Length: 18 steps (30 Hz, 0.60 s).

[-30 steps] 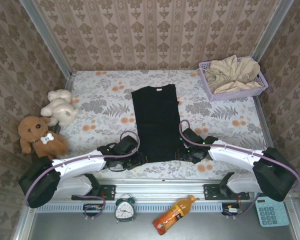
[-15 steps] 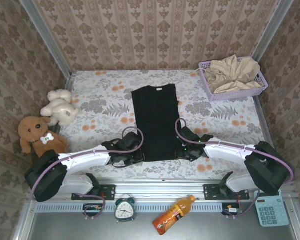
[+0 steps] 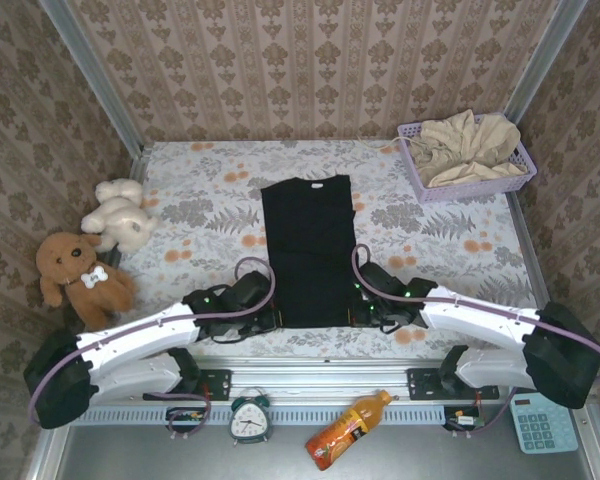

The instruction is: Fold and stack the mixed laundry pile

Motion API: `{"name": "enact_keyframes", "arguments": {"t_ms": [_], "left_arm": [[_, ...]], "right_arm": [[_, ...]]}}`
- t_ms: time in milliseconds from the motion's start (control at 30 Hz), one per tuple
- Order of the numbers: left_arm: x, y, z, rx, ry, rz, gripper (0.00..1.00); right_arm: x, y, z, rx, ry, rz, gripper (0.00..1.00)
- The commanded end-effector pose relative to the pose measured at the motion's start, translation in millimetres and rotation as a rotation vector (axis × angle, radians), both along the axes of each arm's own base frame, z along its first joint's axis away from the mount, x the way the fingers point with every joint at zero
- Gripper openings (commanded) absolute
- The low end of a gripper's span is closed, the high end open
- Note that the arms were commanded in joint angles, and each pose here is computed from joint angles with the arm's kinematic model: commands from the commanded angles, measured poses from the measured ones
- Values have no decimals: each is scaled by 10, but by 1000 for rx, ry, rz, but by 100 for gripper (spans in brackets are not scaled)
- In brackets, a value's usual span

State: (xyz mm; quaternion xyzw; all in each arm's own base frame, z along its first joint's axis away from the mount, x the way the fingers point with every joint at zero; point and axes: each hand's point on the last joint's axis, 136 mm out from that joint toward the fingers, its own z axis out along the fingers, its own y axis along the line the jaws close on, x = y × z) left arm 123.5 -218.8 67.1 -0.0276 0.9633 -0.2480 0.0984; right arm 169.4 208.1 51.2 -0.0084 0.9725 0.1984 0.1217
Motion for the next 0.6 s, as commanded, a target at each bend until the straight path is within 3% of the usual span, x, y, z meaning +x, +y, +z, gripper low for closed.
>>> {"name": "enact_keyframes", "arguments": {"t_ms": [0, 233, 467, 567], "left_arm": [[279, -4, 338, 2, -108, 28, 0], [1130, -152, 952, -83, -326, 77, 0], [2336, -160, 1474, -126, -518, 132, 0], [2917, -180, 1510, -144, -547, 148, 0]], "right_arm": [[143, 34, 297, 36, -47, -29, 0], [1119, 119, 1114, 154, -282, -101, 0], [2367, 37, 1607, 211, -452, -188, 0], [2998, 44, 1682, 223, -506, -201, 0]]}}
